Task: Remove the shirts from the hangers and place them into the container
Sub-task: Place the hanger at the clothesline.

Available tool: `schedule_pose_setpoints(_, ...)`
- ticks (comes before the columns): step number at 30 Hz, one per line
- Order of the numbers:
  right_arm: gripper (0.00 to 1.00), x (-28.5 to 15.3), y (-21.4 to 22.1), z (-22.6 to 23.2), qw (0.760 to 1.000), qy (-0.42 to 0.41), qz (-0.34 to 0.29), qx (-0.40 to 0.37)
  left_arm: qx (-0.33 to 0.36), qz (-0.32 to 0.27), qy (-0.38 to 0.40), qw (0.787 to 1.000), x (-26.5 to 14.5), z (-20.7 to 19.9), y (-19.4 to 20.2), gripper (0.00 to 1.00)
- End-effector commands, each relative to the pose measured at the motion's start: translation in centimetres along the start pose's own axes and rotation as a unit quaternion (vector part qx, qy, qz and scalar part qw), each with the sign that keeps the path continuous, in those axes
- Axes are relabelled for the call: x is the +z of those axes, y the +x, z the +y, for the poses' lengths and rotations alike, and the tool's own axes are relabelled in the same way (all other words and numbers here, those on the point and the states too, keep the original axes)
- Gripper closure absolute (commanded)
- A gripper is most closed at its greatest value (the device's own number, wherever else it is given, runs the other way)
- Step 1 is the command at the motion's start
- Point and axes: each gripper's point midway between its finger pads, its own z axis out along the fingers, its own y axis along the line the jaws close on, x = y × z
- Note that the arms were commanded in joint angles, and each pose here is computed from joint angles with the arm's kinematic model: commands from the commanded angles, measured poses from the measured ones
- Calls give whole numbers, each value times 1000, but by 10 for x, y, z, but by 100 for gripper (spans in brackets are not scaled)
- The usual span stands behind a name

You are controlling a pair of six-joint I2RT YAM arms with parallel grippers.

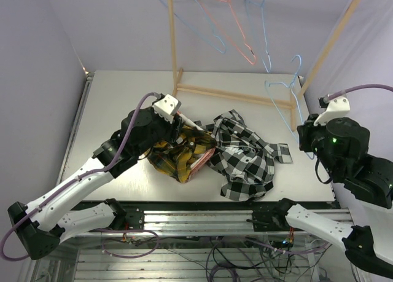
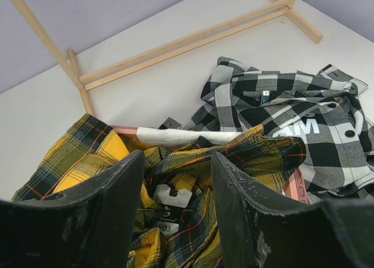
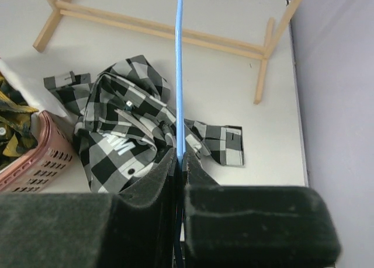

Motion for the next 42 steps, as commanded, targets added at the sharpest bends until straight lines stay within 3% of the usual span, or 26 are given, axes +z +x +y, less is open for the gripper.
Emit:
schedule_pose_setpoints(1,100,1,5,-2,1000,19,9,-2,-10,-12,10,1000,4,-3,-5,40)
schedule_pose_setpoints(4,100,-6,-2,-2,999,27,-12,14,-11,-14,10,1000,4,-2,-6,40)
schedule_pose_setpoints(12,100,-38,-35,-15,983,-70,-99,137,-11,-8,9,1000,7,-2,-3,40)
schedule_pose_setpoints(23,100,-35,-47,1,988,-60,-109,88,-11,-2,5,1000,10,2,0,40)
schedule_pose_setpoints(32,100,-14,-20,59,997,-40,-63,-8,-11,1,6,1000,12,2,1,40)
schedule_pose_setpoints(37,100,16,-2,92,996,-5,7,-90,-11,0,5,1000,10,3,0,40)
schedule_pose_setpoints(42,100,31,13,134,991,-57,30,-114,-12,-6,3,1000,7,4,-3,40)
